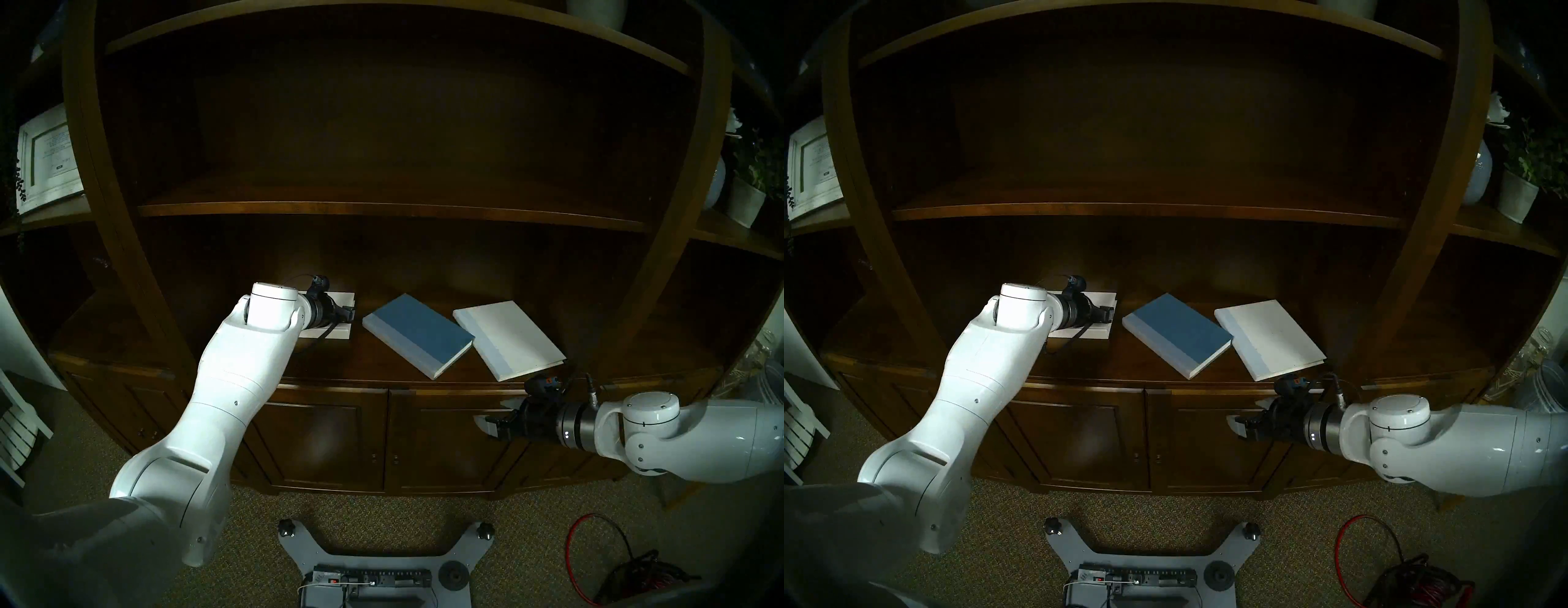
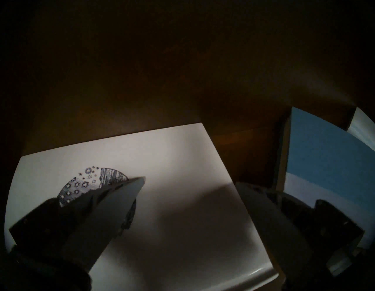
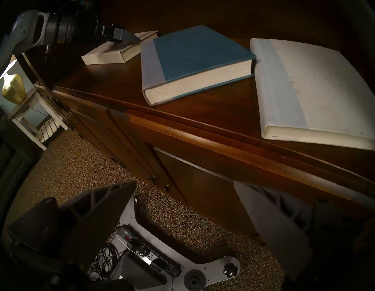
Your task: Close the books and align them horizontally on the shelf
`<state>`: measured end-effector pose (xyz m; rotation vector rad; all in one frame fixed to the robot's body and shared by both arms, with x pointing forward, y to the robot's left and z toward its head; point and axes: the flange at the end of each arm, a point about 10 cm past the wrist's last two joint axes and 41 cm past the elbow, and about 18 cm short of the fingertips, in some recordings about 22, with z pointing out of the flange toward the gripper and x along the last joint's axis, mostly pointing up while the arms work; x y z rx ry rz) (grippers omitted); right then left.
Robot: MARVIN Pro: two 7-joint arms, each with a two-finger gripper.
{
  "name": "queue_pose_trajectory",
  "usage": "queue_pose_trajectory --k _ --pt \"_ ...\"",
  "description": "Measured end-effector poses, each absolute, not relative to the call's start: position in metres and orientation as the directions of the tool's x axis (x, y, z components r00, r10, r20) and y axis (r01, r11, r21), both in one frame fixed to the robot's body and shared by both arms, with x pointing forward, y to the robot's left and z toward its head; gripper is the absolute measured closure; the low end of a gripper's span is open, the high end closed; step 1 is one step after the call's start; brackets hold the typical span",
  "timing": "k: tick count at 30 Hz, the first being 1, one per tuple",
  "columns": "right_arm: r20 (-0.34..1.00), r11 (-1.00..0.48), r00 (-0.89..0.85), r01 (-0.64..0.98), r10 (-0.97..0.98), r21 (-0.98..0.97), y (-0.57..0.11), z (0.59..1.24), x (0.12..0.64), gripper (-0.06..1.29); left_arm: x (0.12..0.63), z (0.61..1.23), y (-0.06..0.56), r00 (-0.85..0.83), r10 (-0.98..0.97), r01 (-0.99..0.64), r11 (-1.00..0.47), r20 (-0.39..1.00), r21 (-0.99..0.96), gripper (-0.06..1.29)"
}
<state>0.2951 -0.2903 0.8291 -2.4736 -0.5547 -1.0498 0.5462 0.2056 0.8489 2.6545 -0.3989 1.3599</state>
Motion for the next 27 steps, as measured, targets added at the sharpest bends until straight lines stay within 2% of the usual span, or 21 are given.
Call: queue_pose_trajectory --k 27 --pt "0.741 -0.843 0.64 0.498 0.202 -0.201 -0.29 0.829 0.295 -0.03 0.545 0.845 0.278 0.545 -0.181 -0.272 -0.962 0.819 -0.032 -0.02"
